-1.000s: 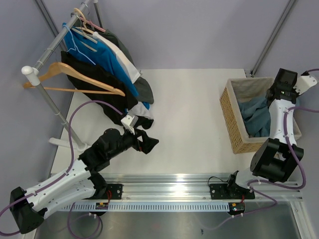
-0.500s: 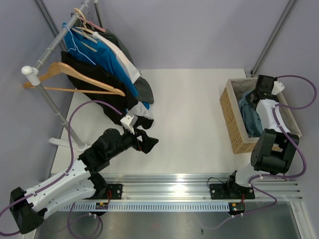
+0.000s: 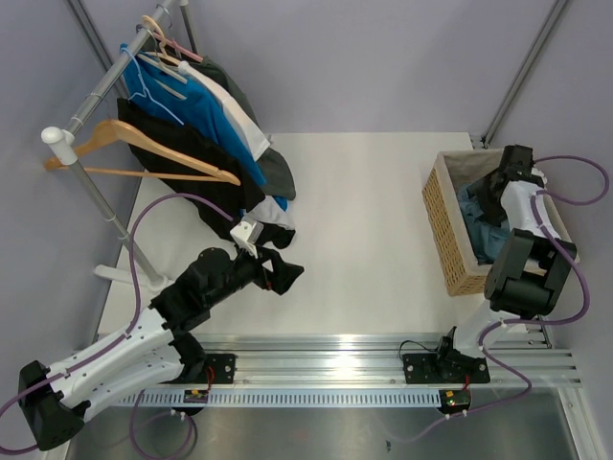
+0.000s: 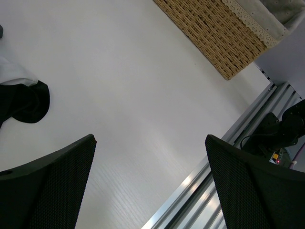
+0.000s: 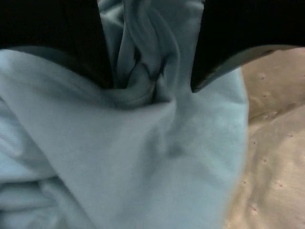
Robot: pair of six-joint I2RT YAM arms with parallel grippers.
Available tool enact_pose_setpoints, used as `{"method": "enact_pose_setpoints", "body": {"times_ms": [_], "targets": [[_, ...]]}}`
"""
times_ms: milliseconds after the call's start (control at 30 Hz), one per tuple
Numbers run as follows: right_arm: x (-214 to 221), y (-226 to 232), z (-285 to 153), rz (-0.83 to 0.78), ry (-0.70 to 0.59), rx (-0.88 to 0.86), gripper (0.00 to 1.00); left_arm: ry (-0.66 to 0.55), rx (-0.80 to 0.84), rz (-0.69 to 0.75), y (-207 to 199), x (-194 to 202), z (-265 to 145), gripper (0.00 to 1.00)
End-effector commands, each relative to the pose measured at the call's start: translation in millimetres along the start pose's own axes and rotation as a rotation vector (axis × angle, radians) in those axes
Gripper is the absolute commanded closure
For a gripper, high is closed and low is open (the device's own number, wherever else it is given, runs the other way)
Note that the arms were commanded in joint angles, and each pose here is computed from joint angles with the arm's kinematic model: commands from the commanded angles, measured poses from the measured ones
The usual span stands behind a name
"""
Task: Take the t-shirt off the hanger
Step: Place the T-shirt in the bin, then pick up the hanger from the clothesline.
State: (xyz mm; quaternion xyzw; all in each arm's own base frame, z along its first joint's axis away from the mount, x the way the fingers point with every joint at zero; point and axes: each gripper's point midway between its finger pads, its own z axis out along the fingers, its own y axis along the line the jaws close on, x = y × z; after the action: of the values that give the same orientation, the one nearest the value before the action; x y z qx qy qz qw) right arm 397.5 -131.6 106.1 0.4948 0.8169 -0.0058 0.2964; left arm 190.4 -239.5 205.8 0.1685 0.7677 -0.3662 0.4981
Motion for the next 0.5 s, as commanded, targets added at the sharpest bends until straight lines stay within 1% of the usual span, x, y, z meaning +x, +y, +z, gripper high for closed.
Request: {"method": "enact_pose_setpoints", "body": {"times_ms": [0,33,67,133,167,200,233,267,333,367,400,433,467], "targets": [[-47.0,-0.1,-46.1,-0.009,-0.095,0.042,0.22,-0.067,-0.028,0.019,3.7,-14.8,-2.6,0.01],[-58.1,3.6,-65.0,-0.009,-0.130,0.027,0.18,-0.069,-0.029,0.019,3.9,-15.0,-3.1,0.01],[-72.8,10.8,-88.1,-0.012,-0.165,0.005,0.11,-0.073,-0.034,0.019,4.9,-15.4,-3.7,0.01],[-88.9,20.5,-124.0,-0.009,-0.218,-0.049,0.04,-0.077,-0.035,0.020,5.0,-16.7,-4.1,0.01],[-103.7,31.2,-148.5,-0.001,-0.261,-0.096,0.03,-0.078,-0.037,0.020,5.2,-16.8,-4.4,0.01],[-102.6,36.3,-162.3,-0.002,-0.249,-0.130,0.03,-0.077,-0.035,0.020,5.0,-16.7,-4.4,0.01],[-111.0,46.0,-185.3,0.006,-0.280,-0.190,0.03,-0.077,-0.035,0.020,5.0,-16.7,-4.7,0.01],[-109.6,52.6,-195.3,0.009,-0.276,-0.234,0.03,-0.079,-0.033,0.020,4.2,-17.2,-4.9,0.01],[-98.3,77.5,-222.2,0.011,-0.256,-0.381,0.04,-0.096,-0.037,0.018,4.7,-20.8,-7.1,0.01],[-82.6,87.4,-223.3,0.012,-0.219,-0.425,0.04,-0.104,-0.043,0.016,5.9,-21.8,-7.9,0.01],[-76.1,102.5,-229.8,0.000,-0.248,-0.476,0.04,-0.120,-0.053,0.015,7.3,-25.3,-8.9,0.01],[-66.8,112.1,-255.1,-0.019,-0.313,-0.538,0.03,-0.130,-0.054,0.016,7.3,-27.4,-9.5,0.01],[-16.2,135.4,-252.0,-0.106,-0.262,-0.596,0.03,-0.139,-0.057,0.017,8.2,-28.3,-10.7,0.01]]}}
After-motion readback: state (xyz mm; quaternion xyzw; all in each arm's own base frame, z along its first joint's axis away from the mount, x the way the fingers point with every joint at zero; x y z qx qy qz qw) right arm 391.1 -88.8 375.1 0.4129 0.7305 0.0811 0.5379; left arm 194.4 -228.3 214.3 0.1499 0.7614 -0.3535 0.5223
